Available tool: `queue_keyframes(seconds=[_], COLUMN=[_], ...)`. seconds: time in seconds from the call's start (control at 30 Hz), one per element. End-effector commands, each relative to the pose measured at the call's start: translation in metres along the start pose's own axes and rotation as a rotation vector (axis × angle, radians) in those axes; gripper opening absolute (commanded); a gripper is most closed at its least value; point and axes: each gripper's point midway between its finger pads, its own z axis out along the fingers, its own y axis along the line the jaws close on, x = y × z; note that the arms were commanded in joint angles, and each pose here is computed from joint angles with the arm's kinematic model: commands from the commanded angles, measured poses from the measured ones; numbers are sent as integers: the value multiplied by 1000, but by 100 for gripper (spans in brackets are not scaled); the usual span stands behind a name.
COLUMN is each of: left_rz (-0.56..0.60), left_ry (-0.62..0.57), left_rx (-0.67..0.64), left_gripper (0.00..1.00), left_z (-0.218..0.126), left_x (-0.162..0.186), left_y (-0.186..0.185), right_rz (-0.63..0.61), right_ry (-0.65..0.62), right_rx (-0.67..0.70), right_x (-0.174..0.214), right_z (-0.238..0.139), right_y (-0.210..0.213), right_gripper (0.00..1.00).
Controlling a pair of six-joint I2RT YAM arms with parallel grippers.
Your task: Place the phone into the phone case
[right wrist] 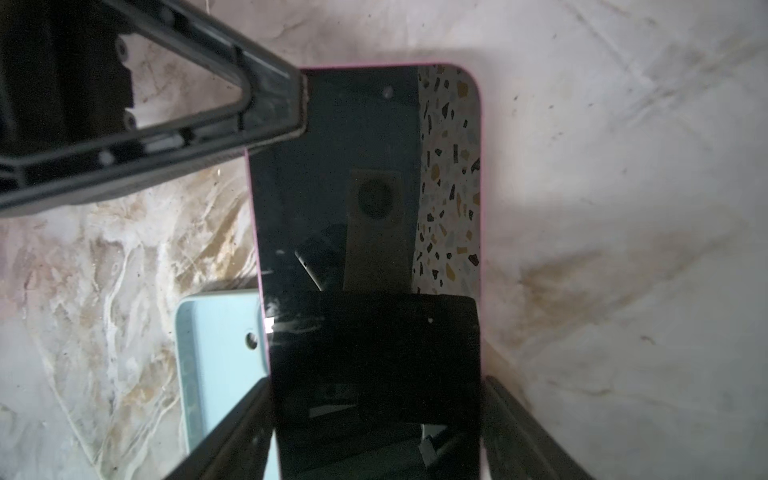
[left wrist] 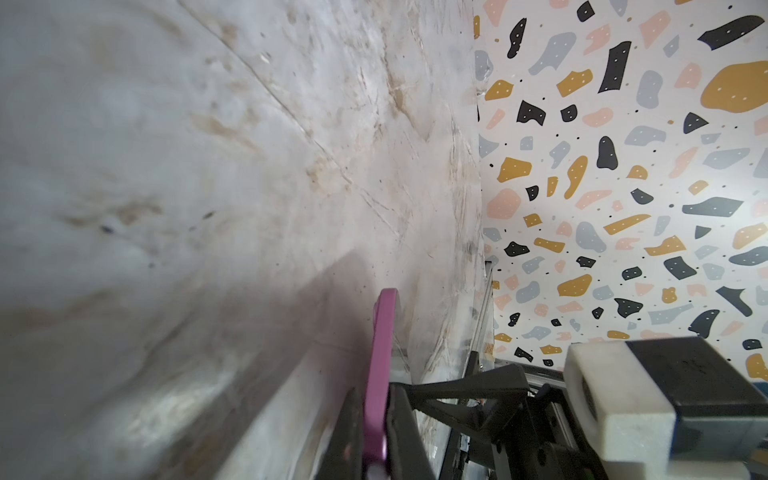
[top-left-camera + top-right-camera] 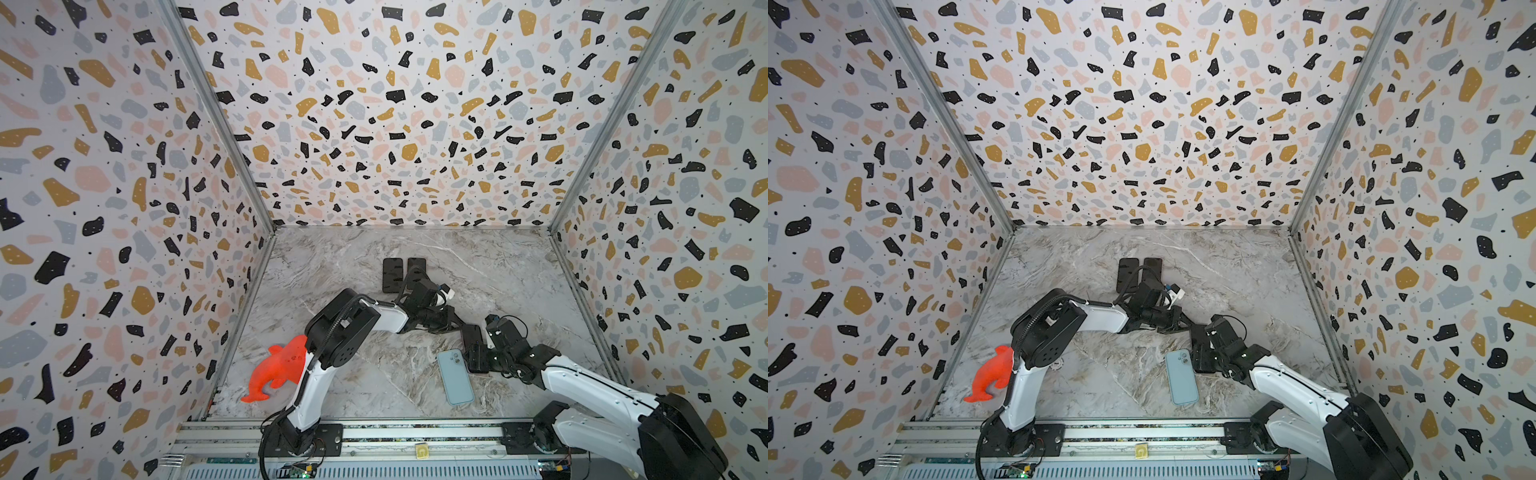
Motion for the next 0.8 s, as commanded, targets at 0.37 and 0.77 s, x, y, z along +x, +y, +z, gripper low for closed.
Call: queue_keyframes(seconds=[0.37,0.77], left_rz=[-140,-291], left_ry=[-143,-303], left_rx=[232,458], left_gripper=[0,0], left_z=[-29,-68], left_x=[-23,-43], left_y=[-63,-89], right_rz=[132,569], right_ry=[-99,-269], right_rx=[-67,-321], right_x=[-43,-58], right_z=[-60,-106], right_y=[14,-2], right_gripper=[87,82])
